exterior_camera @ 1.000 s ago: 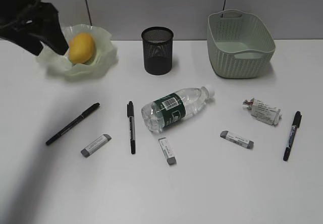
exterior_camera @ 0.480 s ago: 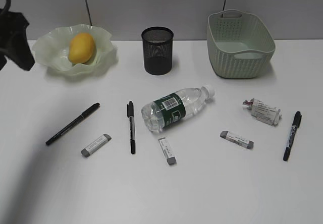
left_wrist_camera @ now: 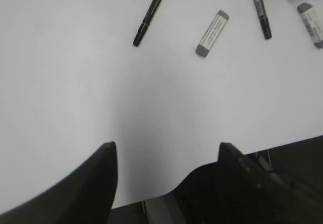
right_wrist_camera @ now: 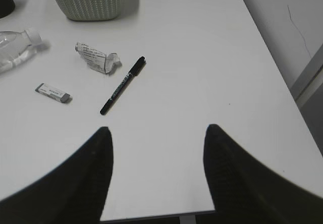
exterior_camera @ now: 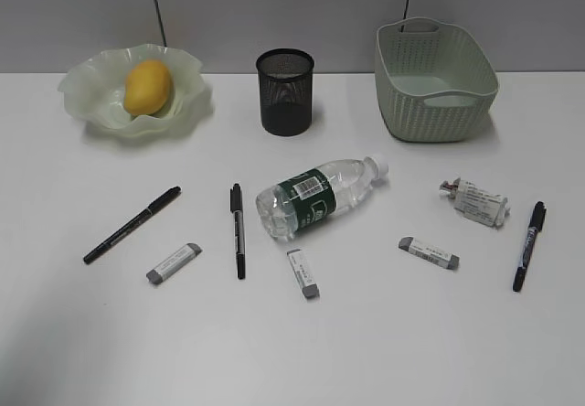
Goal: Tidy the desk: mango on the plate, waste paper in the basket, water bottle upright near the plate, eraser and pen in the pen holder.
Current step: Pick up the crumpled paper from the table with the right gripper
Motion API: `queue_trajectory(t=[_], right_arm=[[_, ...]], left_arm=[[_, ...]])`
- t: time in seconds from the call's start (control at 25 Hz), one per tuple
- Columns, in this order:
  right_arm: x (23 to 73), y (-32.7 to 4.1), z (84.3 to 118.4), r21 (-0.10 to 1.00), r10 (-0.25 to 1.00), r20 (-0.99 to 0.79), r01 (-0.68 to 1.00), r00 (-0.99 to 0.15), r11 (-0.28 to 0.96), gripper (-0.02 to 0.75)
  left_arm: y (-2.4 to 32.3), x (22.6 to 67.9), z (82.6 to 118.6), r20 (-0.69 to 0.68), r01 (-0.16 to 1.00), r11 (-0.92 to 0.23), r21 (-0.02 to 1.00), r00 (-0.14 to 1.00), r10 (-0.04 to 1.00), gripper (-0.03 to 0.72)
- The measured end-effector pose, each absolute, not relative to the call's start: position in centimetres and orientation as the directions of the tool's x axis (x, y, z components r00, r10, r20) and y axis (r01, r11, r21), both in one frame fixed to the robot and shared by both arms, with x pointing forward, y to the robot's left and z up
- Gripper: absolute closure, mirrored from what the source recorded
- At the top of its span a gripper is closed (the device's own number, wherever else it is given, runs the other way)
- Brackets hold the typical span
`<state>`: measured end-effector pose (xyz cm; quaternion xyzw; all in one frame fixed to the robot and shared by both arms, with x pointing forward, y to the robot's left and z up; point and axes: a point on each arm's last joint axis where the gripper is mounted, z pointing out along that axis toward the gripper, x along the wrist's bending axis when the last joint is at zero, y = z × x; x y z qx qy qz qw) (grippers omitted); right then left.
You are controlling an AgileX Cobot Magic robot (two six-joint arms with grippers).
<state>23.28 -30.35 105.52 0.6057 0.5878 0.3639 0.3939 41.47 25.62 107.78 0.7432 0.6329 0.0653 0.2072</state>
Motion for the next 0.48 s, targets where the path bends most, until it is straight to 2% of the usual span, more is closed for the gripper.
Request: queue_trajectory(t=[0.24, 0.48], right_arm=[[23.3, -30.4, 105.5, 0.905, 0.999, -0.022, 0.425, 0.044, 0.001, 0.279], [23.3, -30.3, 105.5, 0.905, 0.999, -0.021, 0.425, 0.044, 0.001, 0.279]], left_arm=[[26.8, 34.6, 109.2, -0.163, 0.78, -0.076, 0.621, 0.223, 0.961, 0.225], [27.8, 30.0, 108.7, -0.132, 0.656, -0.062, 0.752, 0.242, 0.961, 0.227]])
